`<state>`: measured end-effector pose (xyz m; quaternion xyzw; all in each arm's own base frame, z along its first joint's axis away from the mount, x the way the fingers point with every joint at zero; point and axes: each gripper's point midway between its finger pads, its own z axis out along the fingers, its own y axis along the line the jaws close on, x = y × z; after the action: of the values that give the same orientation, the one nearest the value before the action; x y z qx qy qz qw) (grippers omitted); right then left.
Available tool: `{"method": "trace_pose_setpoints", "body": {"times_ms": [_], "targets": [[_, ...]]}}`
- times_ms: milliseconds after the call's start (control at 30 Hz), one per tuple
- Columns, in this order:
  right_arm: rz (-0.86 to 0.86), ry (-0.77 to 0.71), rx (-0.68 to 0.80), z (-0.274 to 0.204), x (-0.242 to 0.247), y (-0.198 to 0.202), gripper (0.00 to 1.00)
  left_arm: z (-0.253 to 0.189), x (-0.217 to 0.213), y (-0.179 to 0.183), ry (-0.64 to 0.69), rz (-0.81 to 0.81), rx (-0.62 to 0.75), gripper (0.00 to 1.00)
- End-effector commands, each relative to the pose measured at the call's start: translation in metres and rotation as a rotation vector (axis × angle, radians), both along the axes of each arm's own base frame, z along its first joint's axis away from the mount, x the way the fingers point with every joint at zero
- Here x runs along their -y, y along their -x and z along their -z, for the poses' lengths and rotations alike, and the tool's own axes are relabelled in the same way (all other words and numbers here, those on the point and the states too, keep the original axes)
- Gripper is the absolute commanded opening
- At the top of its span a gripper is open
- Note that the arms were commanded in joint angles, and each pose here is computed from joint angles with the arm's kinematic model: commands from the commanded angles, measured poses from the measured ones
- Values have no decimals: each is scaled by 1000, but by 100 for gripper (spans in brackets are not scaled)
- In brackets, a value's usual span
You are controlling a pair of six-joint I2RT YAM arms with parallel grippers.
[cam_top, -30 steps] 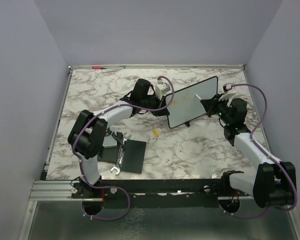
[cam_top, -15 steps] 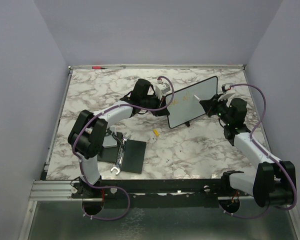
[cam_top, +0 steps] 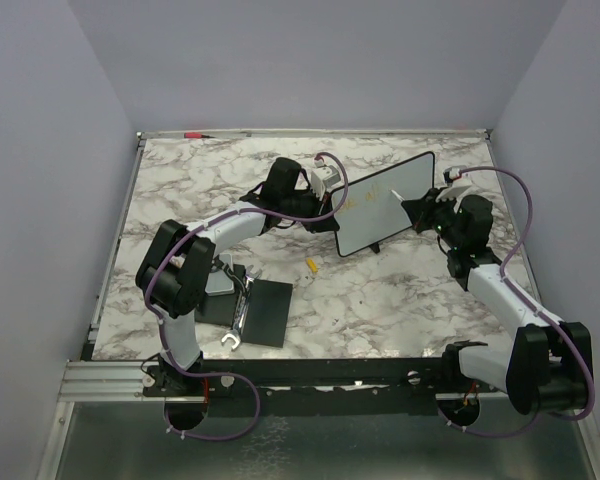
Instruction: Write a sentence on the whiteboard
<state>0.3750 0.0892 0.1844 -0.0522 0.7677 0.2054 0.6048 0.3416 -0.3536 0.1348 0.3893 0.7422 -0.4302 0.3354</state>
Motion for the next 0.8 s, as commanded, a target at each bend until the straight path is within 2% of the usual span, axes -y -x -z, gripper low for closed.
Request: {"method": "trace_pose_setpoints", "body": {"times_ms": [0,433,767], "targets": [[69,31,3,-4,14,-9,1,5,0,0,-14,24,6,0],[-5,13,71,-24,1,-8,1,6,1,0,-15,26,2,0],[23,13,40,-16,6,-11,1,6,1,1,-13,27,2,0]]}}
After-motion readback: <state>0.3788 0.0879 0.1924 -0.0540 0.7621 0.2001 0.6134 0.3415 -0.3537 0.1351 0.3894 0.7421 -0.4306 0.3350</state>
